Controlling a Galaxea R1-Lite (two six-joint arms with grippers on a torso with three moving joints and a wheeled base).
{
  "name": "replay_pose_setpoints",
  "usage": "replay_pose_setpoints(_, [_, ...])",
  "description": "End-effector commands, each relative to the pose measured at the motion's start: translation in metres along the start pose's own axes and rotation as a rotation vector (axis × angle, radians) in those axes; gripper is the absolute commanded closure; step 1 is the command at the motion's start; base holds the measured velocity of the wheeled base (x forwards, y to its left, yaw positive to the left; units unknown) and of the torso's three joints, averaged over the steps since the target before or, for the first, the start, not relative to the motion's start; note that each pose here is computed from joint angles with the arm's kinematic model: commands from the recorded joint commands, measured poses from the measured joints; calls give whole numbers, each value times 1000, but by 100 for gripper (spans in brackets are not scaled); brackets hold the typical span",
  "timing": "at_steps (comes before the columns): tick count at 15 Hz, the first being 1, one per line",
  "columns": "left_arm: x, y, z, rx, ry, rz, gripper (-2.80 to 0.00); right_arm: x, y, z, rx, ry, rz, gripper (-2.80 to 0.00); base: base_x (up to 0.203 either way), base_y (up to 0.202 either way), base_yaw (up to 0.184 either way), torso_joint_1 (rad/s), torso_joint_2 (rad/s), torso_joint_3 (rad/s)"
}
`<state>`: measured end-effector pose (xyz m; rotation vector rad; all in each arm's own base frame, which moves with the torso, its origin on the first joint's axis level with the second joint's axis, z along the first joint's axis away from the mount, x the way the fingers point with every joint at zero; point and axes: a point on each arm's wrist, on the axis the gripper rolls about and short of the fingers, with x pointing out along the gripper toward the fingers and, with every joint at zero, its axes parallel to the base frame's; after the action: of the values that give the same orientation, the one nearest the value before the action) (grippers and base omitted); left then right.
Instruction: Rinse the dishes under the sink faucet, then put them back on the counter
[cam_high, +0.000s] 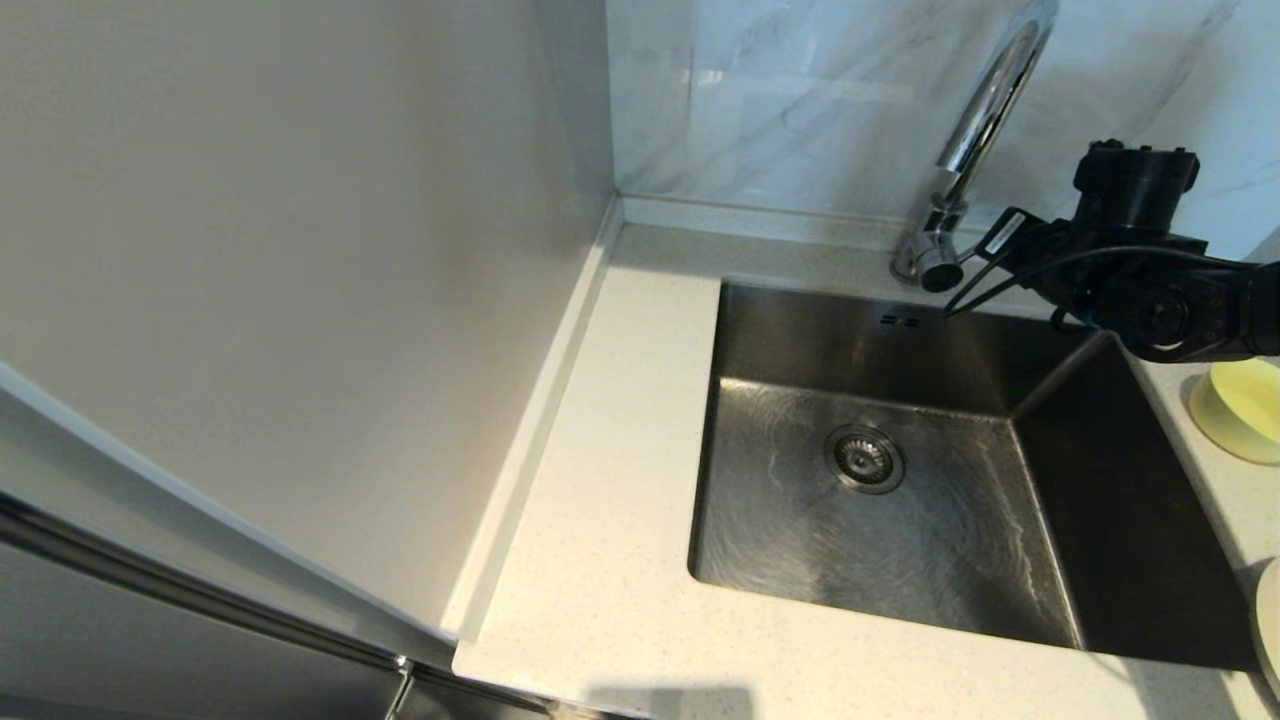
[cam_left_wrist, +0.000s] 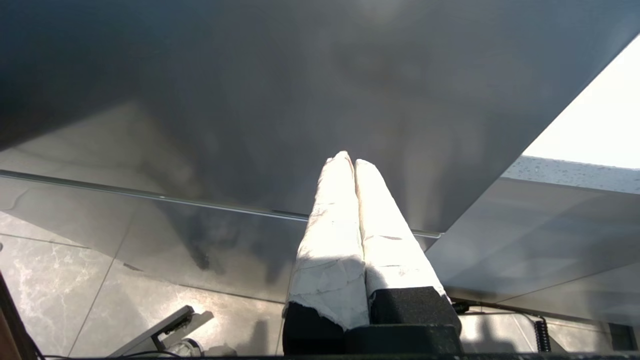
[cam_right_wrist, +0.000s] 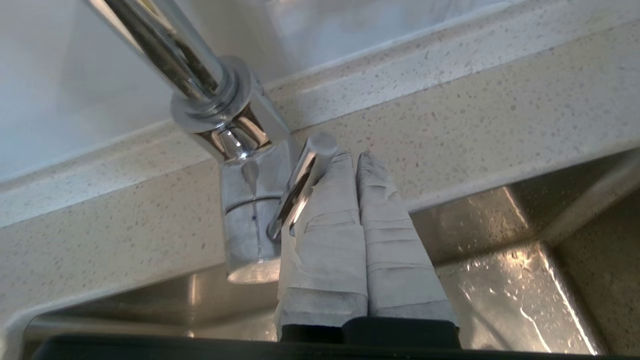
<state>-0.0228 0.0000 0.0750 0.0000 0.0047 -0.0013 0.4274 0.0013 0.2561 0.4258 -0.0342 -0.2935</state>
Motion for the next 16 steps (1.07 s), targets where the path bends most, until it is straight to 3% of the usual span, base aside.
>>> replay_pose_setpoints(1, [0,0,0,0,0,0,0,0,-8,2,1,-1,-23,0,0,0,0,0,0,0])
replay_pose_setpoints(7, [0,0,0,0,0,0,0,-55,-44,13,-25,65,-89,0,0,0,0,0,0,0])
replay_pose_setpoints(10, [0,0,0,0,0,0,0,-127,-57,35,-57,51,-71,0,0,0,0,0,0,0])
replay_pose_setpoints(13, [0,0,0,0,0,0,0,-217,-72,53,-177,33,-57,0,0,0,0,0,0,0])
replay_pose_setpoints(16, [0,0,0,0,0,0,0,-306,-95,53,-290,5,-84,0,0,0,0,0,0,0])
